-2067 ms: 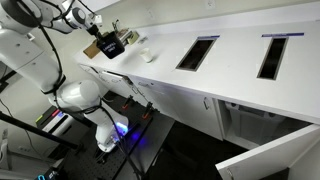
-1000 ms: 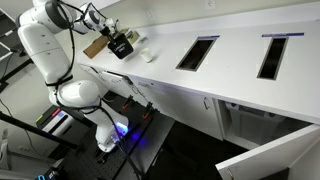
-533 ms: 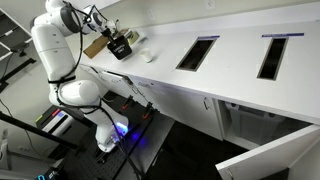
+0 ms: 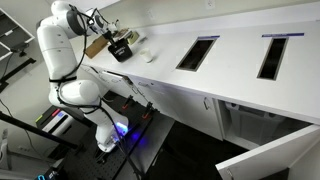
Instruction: Move the waste basket to the left side of the desk
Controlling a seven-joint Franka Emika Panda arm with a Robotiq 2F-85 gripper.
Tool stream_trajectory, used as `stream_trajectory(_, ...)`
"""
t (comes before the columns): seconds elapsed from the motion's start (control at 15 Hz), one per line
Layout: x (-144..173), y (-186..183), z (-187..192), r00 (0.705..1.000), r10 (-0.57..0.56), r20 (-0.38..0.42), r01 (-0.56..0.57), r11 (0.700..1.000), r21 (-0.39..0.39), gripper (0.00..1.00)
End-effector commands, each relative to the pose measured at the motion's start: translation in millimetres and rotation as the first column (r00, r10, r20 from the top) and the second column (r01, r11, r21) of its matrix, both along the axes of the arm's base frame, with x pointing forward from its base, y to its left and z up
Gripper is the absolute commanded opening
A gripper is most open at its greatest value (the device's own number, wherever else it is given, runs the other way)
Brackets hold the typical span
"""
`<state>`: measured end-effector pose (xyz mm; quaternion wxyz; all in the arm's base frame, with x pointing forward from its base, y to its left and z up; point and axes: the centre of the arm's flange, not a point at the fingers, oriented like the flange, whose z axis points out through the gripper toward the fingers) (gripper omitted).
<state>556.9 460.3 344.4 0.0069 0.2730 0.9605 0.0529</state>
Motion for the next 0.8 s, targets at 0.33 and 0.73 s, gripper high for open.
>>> stream_trajectory(0.33, -5.6, 0.1, 8.8, 0.999, 0.043, 0.022, -0.042, 0.999, -0.021, 0.48)
stream_trajectory(0.73, -31.4, -12.8, 83.1, 0.994, 0.073, 0.086, -0.072, 0.997, -0.016, 0.94)
